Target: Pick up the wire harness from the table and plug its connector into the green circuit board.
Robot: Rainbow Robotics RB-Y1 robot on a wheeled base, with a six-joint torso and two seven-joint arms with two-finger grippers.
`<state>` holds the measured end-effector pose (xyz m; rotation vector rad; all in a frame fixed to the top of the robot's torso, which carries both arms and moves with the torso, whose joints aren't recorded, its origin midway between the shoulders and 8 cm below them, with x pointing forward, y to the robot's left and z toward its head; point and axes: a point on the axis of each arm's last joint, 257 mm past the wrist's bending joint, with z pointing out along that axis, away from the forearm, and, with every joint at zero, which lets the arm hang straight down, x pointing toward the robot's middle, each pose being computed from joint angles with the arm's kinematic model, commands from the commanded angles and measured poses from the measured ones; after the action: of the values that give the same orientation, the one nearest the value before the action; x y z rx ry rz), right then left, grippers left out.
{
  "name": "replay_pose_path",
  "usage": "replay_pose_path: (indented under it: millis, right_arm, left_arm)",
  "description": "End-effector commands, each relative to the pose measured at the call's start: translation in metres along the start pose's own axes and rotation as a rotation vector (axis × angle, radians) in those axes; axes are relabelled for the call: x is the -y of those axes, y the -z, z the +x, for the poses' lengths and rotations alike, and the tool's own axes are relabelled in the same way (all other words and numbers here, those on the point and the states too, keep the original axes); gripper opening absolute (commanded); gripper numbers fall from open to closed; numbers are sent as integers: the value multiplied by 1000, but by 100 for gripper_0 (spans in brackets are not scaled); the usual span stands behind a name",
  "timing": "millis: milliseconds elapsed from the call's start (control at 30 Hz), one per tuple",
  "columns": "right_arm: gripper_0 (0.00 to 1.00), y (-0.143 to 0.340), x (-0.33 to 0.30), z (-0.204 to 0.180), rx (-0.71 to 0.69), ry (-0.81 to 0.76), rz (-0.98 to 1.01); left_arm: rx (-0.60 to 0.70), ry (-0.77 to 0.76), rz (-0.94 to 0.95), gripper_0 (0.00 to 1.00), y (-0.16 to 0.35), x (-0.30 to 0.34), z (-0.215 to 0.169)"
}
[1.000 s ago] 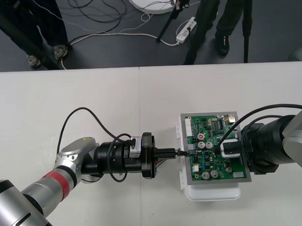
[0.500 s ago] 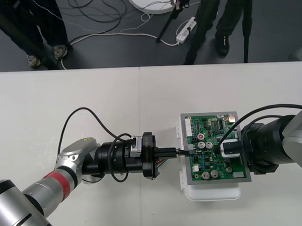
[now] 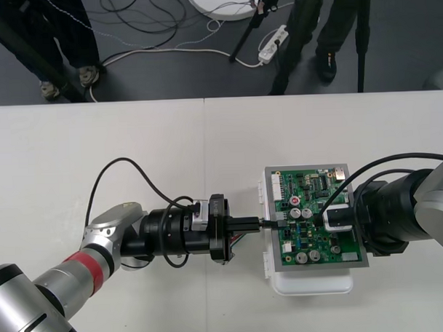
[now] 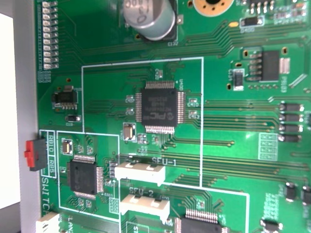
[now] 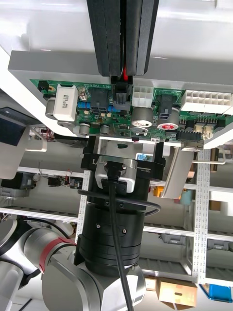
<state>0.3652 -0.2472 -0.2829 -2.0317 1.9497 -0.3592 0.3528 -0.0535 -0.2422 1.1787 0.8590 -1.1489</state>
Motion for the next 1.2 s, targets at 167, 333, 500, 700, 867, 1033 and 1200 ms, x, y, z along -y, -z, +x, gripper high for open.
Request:
replay_pose_path:
  millis: [167,333,500,700,867,1033,1200]
  right_arm:
    - [100,8,10,-21,33,-12,34]
    - [100,8,10,-21,33,-14,34]
    - [100,8,10,-21,34,-17,32]
    - [100,8,8,-23,41,-23,27]
    - [100,8,7,-25,49,-32,20]
    - [100,8,6,-27,54,-37,17]
    - [100,8,5,-28,59,-44,12]
  left_arm:
    - [31,-151,26,0,-36,-5,-10]
    - [29,-163,23,0,-37,-5,-10]
    - [23,-182,26,0,-36,-5,-8]
    - [24,-203,28,0,-37,-4,-9]
    - [17,-231,36,0,-39,-4,-7]
    - [8,-242,40,0,-39,-3,-5]
    - [3,-248,37,0,-39,-4,-4]
